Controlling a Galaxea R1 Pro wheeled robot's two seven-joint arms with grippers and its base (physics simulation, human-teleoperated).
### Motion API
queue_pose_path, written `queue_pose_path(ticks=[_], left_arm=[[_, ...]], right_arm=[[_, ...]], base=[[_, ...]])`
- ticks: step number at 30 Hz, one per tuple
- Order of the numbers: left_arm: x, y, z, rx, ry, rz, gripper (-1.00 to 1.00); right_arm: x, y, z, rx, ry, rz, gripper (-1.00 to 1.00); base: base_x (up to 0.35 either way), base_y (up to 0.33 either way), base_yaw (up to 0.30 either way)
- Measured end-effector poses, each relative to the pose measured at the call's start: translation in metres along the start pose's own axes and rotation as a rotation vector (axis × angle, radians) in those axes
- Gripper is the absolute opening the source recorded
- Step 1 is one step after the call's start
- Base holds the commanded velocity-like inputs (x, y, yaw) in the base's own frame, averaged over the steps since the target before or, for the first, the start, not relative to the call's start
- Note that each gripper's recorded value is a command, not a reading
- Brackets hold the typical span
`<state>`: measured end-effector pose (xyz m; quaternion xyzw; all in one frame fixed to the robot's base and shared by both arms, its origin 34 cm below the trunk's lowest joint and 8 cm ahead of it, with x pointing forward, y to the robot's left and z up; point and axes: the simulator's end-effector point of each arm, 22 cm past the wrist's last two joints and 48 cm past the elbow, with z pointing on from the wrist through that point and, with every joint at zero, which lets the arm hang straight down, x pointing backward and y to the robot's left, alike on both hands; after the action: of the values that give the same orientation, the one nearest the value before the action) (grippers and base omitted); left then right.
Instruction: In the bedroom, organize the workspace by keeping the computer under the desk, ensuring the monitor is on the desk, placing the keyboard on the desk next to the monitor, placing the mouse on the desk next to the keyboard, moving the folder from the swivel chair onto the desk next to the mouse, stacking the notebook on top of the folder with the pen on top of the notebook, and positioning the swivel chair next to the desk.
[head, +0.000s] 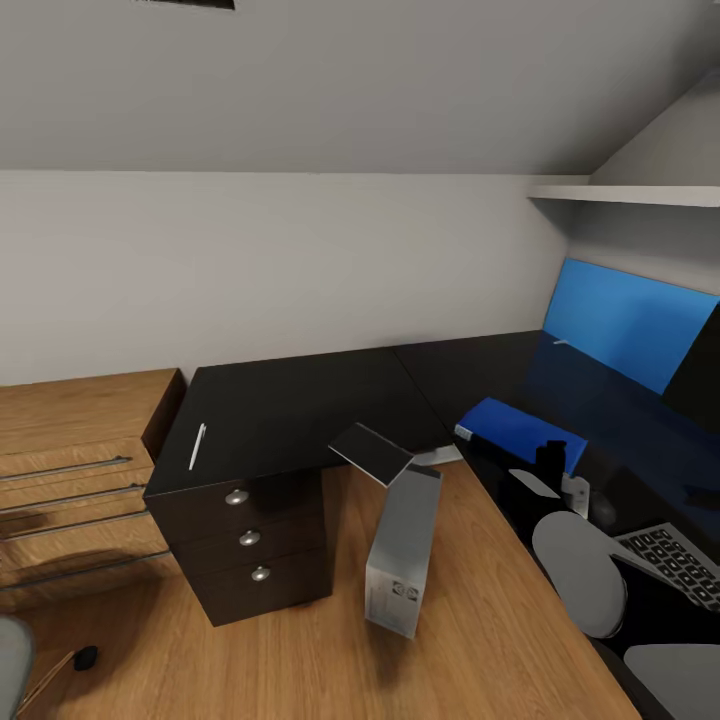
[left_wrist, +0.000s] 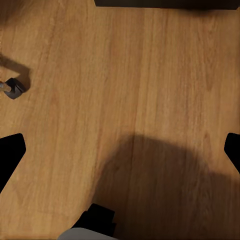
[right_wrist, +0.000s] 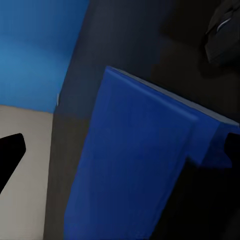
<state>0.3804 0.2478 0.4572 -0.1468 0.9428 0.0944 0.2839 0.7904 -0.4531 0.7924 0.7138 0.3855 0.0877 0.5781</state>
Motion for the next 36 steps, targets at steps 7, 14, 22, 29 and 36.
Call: queue_pose_path(ticks=[7,14,22,29,36], left_arm=[[0.0,0.0,0.0,0.0,0.0,0.0,1.0],[0.0,0.0,0.0,0.001,0.0,0.0,1.0],[0.001,0.0,0.0,0.0,0.001,0.002,1.0],[0.001,0.0,0.0,0.0,0.003,0.003,1.0],[0.001,0.0,0.0,0.0,0.002,0.003,1.0]], right_arm=[[0.0,0.0,0.0,-0.002,0.001,0.0,1.0],[0.003,0.001,-0.003,-0.006,0.002,0.0,1.0],[0.005,0.002,-0.005,-0.009,0.0,0.0,1.0],[0.004,0.004,-0.005,-0.012,-0.004,0.003,1.0],[0.009,0.012,-0.013,-0.026,-0.015,0.019,1.0]], base=[[-0.003,0.0,0.0],[0.0,0.0,0.0],[0.0,0.0,0.0],[0.0,0.0,0.0],[0.0,0.0,0.0]])
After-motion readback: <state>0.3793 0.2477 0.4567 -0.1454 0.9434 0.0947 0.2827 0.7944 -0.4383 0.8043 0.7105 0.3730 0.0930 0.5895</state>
